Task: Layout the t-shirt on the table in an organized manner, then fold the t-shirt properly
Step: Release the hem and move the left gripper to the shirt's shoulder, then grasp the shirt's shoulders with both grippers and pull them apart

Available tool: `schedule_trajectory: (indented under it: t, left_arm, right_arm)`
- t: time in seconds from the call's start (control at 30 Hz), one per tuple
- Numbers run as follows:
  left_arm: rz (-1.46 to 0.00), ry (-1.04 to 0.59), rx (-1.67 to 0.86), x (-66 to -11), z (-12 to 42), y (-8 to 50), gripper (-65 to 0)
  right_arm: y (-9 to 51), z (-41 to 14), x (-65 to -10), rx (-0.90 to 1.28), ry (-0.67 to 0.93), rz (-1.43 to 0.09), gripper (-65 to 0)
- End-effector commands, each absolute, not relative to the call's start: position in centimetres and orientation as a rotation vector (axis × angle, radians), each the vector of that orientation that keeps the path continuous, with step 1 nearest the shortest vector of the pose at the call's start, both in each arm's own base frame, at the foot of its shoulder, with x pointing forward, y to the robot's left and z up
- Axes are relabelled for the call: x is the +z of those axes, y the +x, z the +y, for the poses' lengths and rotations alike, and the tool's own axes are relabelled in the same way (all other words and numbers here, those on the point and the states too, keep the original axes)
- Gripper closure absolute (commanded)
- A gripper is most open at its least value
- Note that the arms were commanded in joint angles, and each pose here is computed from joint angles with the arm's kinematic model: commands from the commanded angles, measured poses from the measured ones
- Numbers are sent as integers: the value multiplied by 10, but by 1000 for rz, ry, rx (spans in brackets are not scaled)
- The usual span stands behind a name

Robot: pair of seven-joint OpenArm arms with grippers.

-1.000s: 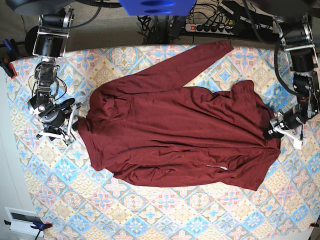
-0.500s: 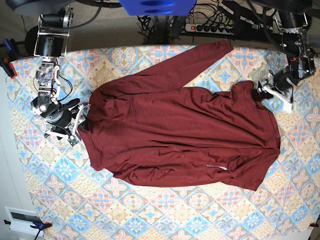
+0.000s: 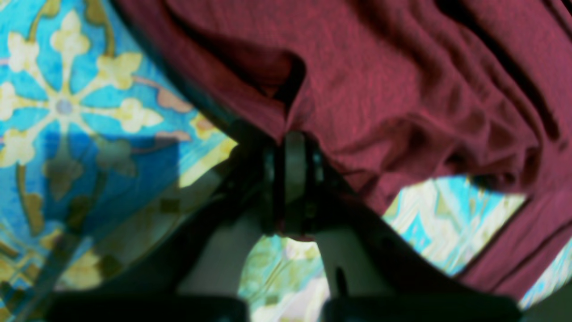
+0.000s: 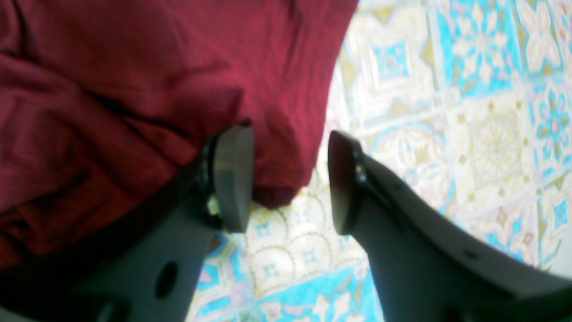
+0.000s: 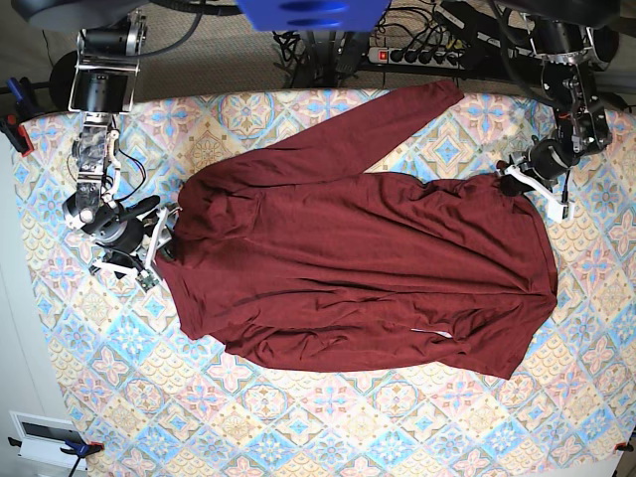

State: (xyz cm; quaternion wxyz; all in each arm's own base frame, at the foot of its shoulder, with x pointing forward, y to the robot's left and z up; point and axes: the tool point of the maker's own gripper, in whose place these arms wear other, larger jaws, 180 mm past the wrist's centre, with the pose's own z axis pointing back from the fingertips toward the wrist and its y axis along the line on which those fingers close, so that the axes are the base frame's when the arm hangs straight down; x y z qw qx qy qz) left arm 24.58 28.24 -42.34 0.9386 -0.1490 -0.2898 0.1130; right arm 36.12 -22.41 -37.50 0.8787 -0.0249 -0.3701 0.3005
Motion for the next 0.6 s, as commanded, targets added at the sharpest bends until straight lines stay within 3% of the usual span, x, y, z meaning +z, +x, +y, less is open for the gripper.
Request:
schedule_trajectory:
  t: [0.0, 0.37, 0.57]
  left_arm:
    - [-560, -247, 209, -421, 299, 240, -5]
    - [-637, -53, 239, -374, 387, 244, -3]
    - [-636, -35, 236, -373, 389, 247, -4]
  right_arm:
    - [373, -228, -355, 629, -72, -829, -257]
    - [366, -222, -352, 650, -76, -843, -256]
    - [353, -201, -369, 707, -35, -799, -256]
